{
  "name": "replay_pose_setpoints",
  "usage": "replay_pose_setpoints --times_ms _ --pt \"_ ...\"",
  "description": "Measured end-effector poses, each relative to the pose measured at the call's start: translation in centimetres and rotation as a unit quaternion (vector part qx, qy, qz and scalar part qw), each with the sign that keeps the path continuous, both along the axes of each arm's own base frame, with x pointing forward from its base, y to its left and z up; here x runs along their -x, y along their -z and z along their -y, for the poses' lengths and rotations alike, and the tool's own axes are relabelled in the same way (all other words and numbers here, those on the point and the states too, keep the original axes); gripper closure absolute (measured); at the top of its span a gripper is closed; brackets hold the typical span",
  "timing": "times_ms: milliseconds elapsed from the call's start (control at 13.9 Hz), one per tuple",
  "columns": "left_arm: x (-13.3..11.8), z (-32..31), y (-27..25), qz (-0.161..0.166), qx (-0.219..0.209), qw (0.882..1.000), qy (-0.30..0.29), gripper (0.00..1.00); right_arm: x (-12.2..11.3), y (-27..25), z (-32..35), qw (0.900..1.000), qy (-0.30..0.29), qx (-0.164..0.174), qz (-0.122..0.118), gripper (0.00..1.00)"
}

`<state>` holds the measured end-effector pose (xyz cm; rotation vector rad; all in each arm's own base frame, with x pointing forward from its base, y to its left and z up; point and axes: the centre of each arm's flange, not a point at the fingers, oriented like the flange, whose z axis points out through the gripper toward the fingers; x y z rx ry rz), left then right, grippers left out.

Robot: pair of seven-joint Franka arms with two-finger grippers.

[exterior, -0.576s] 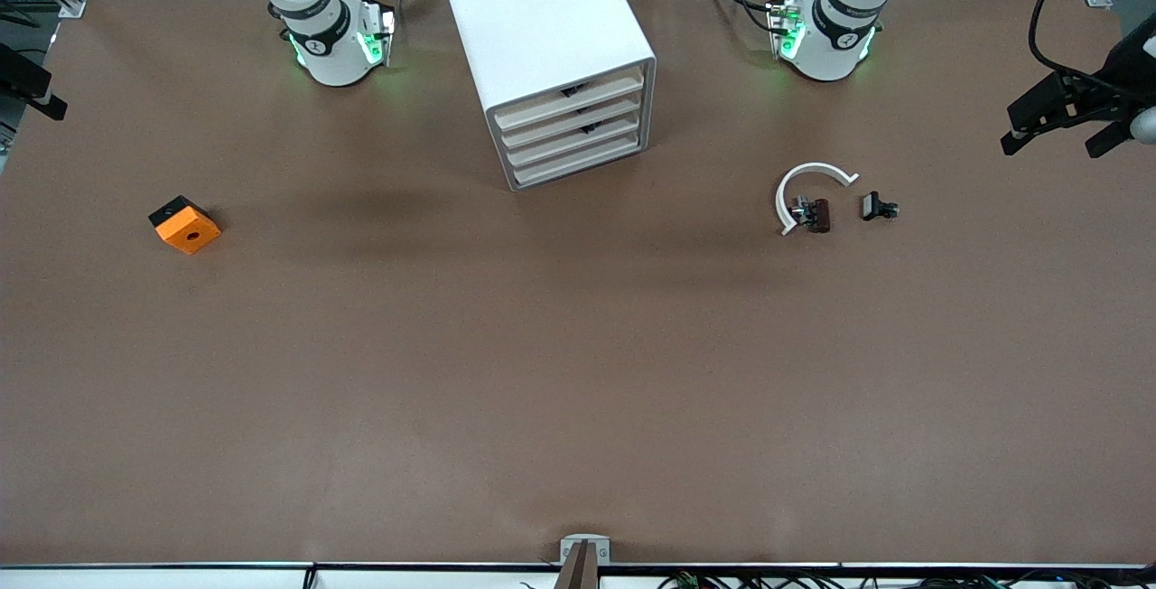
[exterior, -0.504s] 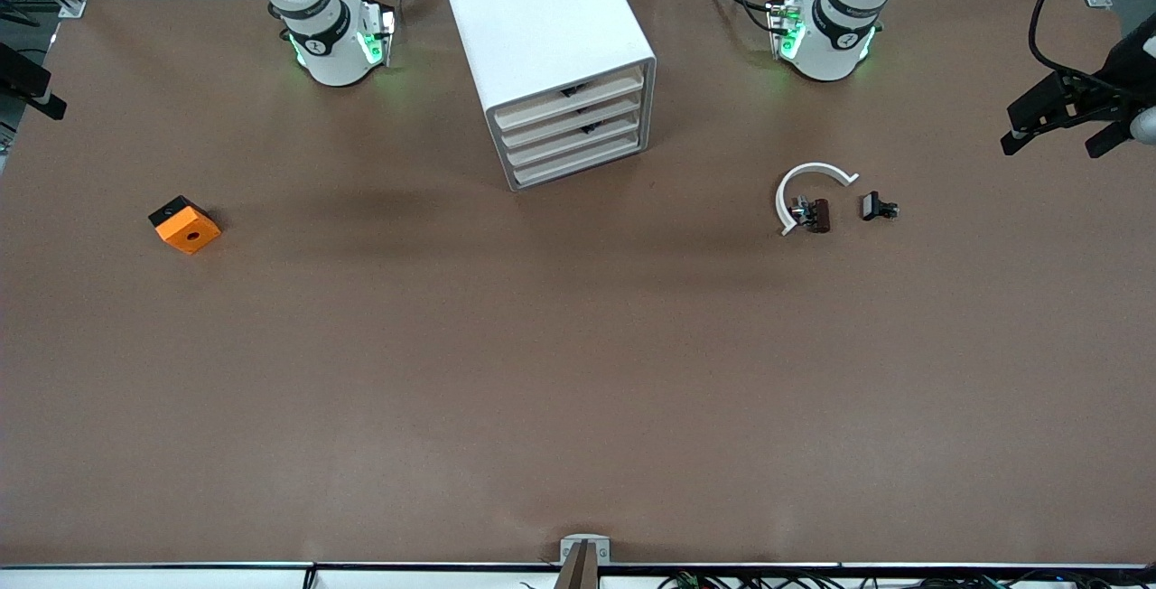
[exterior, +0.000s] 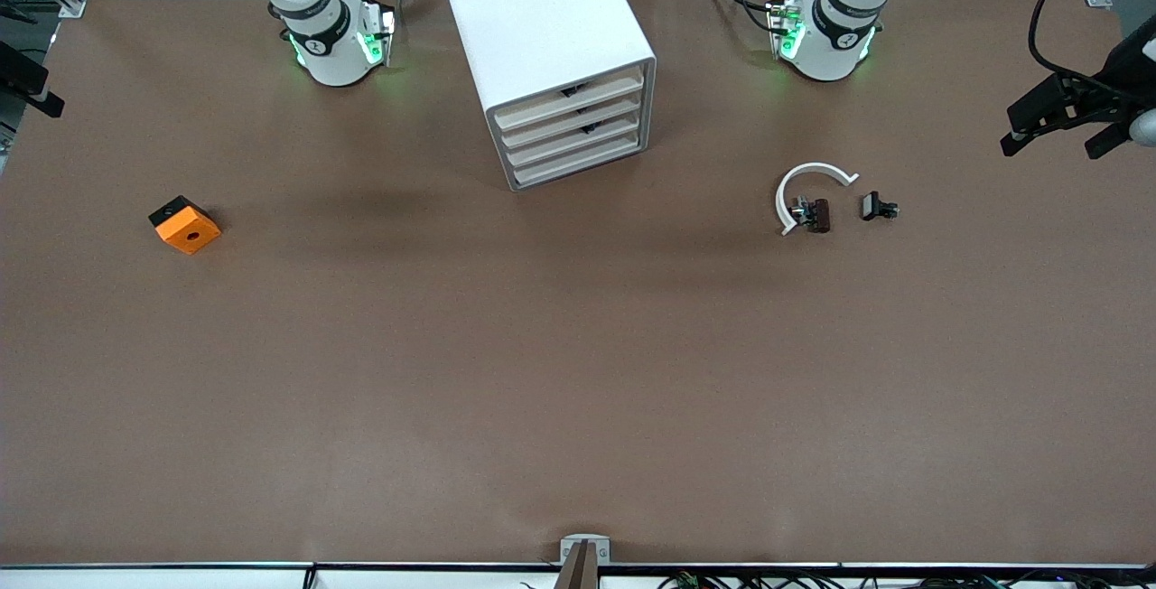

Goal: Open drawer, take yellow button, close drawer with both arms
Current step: 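Move the left gripper toward the front of the white drawer cabinet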

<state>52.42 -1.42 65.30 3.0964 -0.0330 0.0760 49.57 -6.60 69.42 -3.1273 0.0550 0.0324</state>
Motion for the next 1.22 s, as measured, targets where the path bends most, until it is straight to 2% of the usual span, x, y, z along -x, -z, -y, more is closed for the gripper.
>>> replay_pose_setpoints --times_ms 216,504,791,1007,1223 --pt "-0.8 -0.2 2.9 -0.038 -0.001 0.999 -0.002 0.0 0.1 -0.2 -0.4 1.0 -0.003 -0.011 0.003 0.0" --pt "-2.0 -0.2 10.7 -0.082 -0.004 0.997 -0.004 0.0 0.2 -0.4 -0.4 1.0 -0.003 -0.012 0.005 0.0" --pt "-2.1 -0.2 18.0 -0.092 -0.005 0.996 -0.017 0.0 0.2 -0.4 -0.4 1.0 -0.003 -0.013 0.005 0.0" --pt "-2.6 1.2 21.6 -0.105 -0.011 0.993 -0.059 0.0 0.2 -0.4 -0.4 1.0 -0.003 -0.013 0.005 0.0" --pt "-3.7 6.4 25.9 -0.112 -0.021 0.986 -0.122 0.0 0.2 -0.4 -0.4 1.0 -0.003 -0.013 0.005 0.0"
